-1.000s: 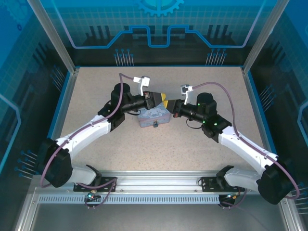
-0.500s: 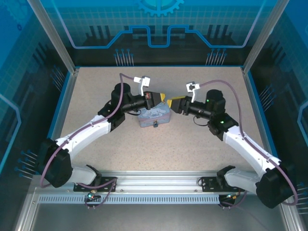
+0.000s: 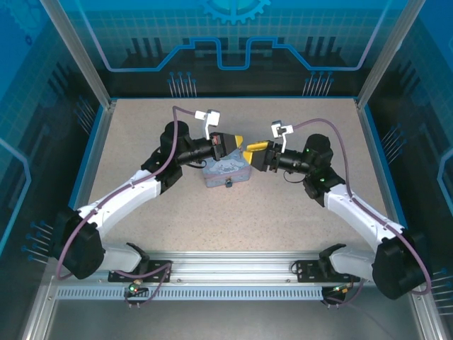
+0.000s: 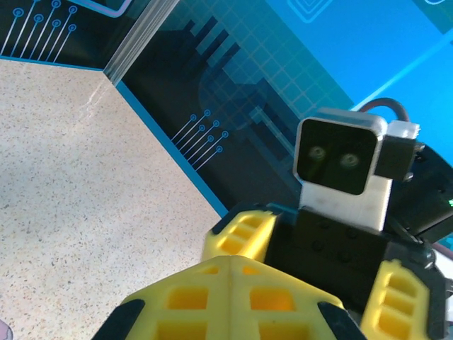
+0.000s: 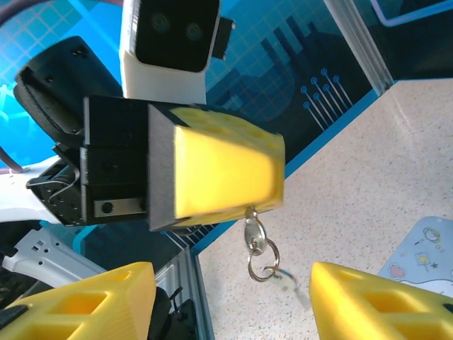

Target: Unlock a padlock with a key

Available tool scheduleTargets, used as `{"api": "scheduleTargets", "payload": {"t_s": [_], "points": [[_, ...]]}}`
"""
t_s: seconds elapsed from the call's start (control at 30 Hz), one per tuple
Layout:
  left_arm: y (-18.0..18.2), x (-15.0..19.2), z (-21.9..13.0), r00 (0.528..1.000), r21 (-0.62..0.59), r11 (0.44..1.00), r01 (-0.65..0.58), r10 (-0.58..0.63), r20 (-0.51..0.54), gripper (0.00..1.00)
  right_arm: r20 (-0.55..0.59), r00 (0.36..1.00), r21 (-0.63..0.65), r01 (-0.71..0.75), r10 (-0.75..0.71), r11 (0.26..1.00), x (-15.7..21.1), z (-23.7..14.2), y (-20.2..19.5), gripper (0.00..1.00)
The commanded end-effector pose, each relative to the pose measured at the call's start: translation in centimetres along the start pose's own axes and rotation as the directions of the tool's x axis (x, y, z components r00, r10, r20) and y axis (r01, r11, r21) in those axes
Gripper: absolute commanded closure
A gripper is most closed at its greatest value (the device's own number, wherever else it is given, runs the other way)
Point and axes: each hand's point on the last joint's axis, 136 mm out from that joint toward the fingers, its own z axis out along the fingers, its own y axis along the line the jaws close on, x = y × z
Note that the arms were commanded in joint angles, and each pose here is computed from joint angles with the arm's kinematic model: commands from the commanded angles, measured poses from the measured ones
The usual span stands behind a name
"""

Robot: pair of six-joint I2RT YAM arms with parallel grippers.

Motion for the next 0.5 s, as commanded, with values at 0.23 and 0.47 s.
{"api": "scheduleTargets", "payload": {"t_s": [0.23, 0.47], "points": [[-3.04, -1.43, -0.64, 0.998, 0.072, 0.996, -0.061, 0.059, 0.029, 1.00, 0.045, 0.998, -0.079, 0.040, -0.036, 0.996, -2.06, 1.40, 1.85, 0.58], [-2.87, -1.40, -0.61, 0.997, 0.059, 0.996, -0.070, 0.068, 0.022, 1.00, 0.049, 0.999, -0.061, 0.020, -0.017, 0.998, -2.16, 1.66, 1.41, 0.78]]}}
